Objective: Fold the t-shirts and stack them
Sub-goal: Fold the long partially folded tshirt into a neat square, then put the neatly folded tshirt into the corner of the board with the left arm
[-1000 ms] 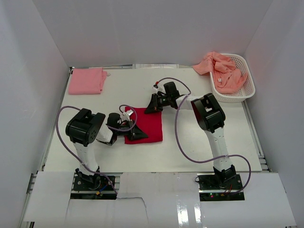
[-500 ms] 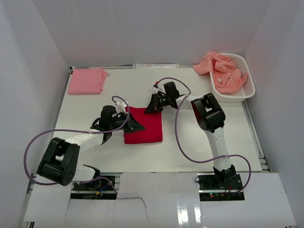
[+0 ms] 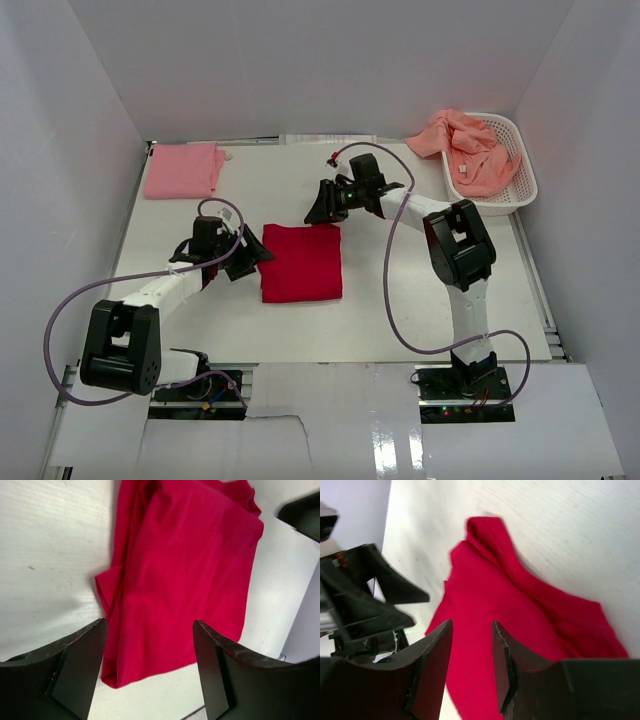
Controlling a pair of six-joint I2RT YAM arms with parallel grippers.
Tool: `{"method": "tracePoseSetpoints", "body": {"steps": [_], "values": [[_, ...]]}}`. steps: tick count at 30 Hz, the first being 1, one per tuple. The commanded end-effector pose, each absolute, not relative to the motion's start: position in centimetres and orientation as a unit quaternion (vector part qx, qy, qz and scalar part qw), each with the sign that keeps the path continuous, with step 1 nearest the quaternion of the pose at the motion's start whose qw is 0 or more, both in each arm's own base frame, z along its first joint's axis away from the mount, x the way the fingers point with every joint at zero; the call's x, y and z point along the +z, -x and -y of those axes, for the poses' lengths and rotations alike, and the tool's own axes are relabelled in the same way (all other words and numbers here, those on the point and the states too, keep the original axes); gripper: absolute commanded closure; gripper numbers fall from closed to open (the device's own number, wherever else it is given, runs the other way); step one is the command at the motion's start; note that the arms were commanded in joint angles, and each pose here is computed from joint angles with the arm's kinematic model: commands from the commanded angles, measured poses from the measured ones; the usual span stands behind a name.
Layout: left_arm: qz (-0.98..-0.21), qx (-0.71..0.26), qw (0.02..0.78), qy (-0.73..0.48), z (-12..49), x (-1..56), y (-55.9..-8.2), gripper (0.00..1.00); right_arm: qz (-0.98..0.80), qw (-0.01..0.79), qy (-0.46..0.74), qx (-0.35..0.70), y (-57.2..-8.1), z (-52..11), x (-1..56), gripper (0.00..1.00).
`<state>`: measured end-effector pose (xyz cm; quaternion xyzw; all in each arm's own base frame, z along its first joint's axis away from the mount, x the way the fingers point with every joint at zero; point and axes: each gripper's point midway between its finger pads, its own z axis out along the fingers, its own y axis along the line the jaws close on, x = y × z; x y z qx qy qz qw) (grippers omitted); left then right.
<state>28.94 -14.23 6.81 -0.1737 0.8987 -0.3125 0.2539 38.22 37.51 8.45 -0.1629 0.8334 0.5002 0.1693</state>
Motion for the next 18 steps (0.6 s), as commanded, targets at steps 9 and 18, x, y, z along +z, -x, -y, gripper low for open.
{"method": "tracePoseSetpoints", "body": {"steps": [9, 18], "values": [[-0.905, -0.224, 0.303, 0.198, 11.3, 5.3, -31.7, 0.08, -0.8, 0.29, 0.221, 0.477, -36.5, -34.9, 21.9, 0.55], [-0.902, -0.263, 0.287, 0.184, 12.9, 2.3, -32.2, 0.11, -0.789, 0.322, 0.232, 0.469, -32.5, -32.2, 24.8, 0.54]]}}
